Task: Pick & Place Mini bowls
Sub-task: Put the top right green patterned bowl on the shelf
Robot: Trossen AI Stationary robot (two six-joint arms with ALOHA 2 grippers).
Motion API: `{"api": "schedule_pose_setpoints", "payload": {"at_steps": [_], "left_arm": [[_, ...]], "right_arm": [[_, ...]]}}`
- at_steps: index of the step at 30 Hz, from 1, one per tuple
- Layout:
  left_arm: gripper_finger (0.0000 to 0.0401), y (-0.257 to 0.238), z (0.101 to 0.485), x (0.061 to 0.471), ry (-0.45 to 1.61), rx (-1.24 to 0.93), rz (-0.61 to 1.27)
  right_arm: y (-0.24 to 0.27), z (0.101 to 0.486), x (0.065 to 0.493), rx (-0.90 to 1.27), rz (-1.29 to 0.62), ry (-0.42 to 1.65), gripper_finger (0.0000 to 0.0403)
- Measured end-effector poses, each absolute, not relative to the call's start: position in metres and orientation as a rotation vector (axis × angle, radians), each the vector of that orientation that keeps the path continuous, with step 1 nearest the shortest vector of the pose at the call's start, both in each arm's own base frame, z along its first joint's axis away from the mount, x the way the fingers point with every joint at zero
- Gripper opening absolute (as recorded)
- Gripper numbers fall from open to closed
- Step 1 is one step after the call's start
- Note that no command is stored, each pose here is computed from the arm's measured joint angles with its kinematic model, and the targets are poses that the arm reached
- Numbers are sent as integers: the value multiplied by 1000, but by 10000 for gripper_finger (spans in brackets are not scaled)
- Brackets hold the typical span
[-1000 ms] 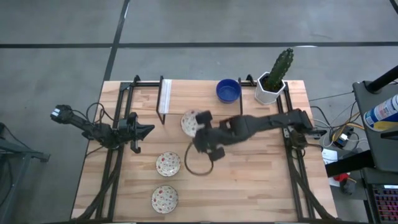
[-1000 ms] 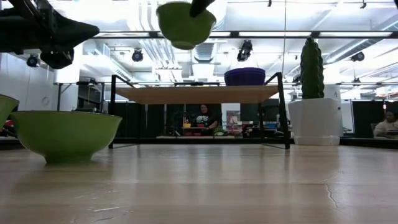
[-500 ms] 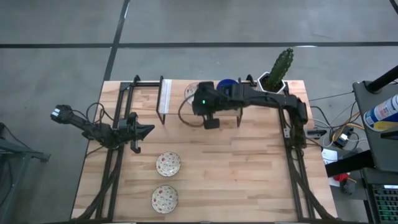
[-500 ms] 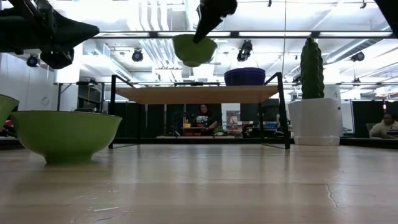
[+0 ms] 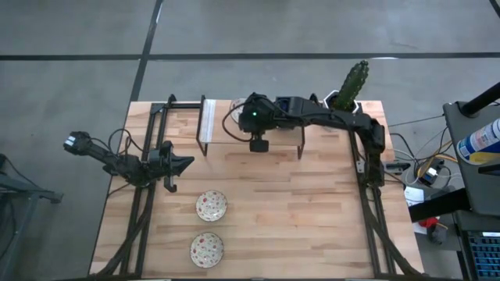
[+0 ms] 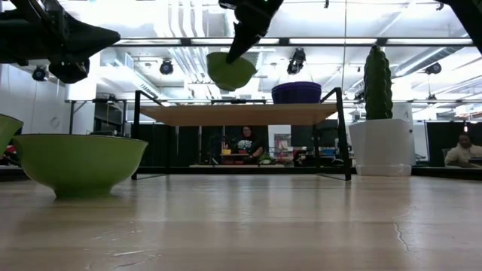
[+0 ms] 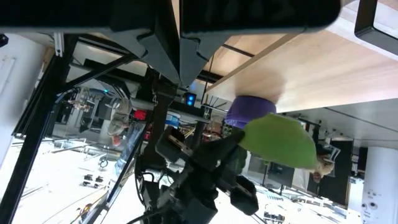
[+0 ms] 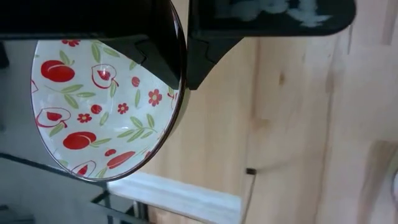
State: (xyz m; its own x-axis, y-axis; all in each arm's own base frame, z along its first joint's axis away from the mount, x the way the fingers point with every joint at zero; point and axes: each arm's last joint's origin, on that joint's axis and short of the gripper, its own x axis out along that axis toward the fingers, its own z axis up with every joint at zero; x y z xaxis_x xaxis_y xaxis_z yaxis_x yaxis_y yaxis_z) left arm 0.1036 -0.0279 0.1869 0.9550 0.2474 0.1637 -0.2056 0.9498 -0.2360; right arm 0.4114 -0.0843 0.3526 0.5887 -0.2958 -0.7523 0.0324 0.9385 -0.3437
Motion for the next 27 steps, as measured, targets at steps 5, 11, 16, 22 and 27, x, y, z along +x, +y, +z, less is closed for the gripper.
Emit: {"api": "schedule_pose_setpoints", "payload": {"at_steps": [5,11,16,22,27], "left_arm": [[0,-28,187,104,-193,-219,231],[0,-28,187,104,-193,-219,231],[0,-28,187,104,-193,-218,232],[0,-28,187,104,-193,-218,231],[0,-28,187,104,-193,-219,231]], "right_arm": [[-83,337,410,-337,-159,995,13],[-84,316,408,-342,-139,1070,13],[-86,313,408,-359,-135,1080,13],[-85,312,408,-386,-117,1083,13],[-85,312,408,-400,-109,1086,13]]}}
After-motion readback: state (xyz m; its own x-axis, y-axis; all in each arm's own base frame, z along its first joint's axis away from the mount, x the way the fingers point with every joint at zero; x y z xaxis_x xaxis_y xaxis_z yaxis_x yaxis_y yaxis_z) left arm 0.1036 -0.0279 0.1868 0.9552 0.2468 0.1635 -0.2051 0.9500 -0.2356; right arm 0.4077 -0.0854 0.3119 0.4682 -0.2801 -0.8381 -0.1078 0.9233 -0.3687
